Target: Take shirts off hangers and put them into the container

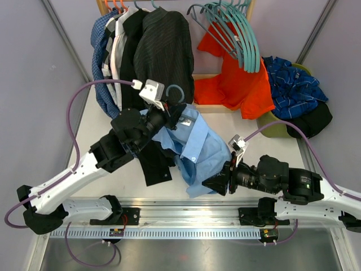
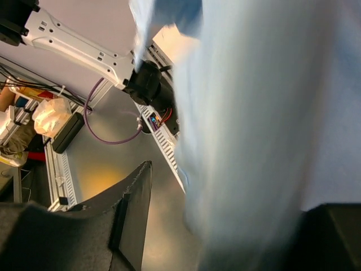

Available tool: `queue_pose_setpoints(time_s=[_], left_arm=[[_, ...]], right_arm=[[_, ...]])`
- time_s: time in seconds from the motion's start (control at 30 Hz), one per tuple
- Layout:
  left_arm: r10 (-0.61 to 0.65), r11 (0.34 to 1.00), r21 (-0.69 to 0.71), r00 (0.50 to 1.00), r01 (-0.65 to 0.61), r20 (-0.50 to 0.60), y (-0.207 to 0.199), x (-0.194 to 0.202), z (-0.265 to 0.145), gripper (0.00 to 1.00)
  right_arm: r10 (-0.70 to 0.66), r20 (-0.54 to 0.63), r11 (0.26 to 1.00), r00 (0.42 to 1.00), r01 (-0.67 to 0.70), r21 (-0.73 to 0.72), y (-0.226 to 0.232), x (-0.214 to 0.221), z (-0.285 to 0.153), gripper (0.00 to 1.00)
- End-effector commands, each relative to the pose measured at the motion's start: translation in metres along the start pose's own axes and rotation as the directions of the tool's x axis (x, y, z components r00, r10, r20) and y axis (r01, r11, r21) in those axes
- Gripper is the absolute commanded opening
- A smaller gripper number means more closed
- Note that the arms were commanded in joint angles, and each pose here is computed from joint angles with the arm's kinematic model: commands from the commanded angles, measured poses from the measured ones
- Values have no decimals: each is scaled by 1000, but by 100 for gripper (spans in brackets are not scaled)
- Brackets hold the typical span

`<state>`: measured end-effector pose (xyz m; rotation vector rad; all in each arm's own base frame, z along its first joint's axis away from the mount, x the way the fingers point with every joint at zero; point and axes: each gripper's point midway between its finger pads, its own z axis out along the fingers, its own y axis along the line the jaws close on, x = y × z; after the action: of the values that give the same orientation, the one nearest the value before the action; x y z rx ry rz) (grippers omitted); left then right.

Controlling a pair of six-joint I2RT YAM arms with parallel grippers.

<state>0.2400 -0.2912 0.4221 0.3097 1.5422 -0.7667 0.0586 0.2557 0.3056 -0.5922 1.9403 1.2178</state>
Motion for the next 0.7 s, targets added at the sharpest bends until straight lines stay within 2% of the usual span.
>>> queue_pose_setpoints(time_s=[0.0,0.07,0.17,0.2,0.23,0.37,0.4,0.5,0.67], left_arm=[[-28,997,-63,967,45,254,15,-94,-10,0],[0,995,-98,965,26,263,24,-103,-14,0],[43,988,-156,961,-1,272,37,-109,-26,0],[56,985,-173,964,-11,259,42,-103,-28,0],[67,982,-187,965,-19,253,47,-100,-32,0],[55,973,-229,981,-11,185,69,-58,-59,0],[41,970,-243,990,-7,136,77,-30,-59,0],[9,958,-285,996,17,87,96,12,-80,0],[-18,935,-353,999,29,36,120,46,-111,0]], right_arm=[[17,-61,1000,998,-17,4,-6,21,-2,51],[22,-54,1000,998,-22,15,-9,21,-7,44],[32,-27,998,999,-30,53,-18,17,-16,5],[33,2,997,999,-33,76,-22,10,-21,0],[36,3,993,999,-36,110,-29,10,-26,0],[36,148,979,988,-65,194,-49,-21,-68,0],[31,218,971,976,-81,225,-55,-37,-81,0],[6,331,954,944,-105,282,-70,-62,-112,0],[-63,396,915,916,-105,390,-86,-83,-131,0]])
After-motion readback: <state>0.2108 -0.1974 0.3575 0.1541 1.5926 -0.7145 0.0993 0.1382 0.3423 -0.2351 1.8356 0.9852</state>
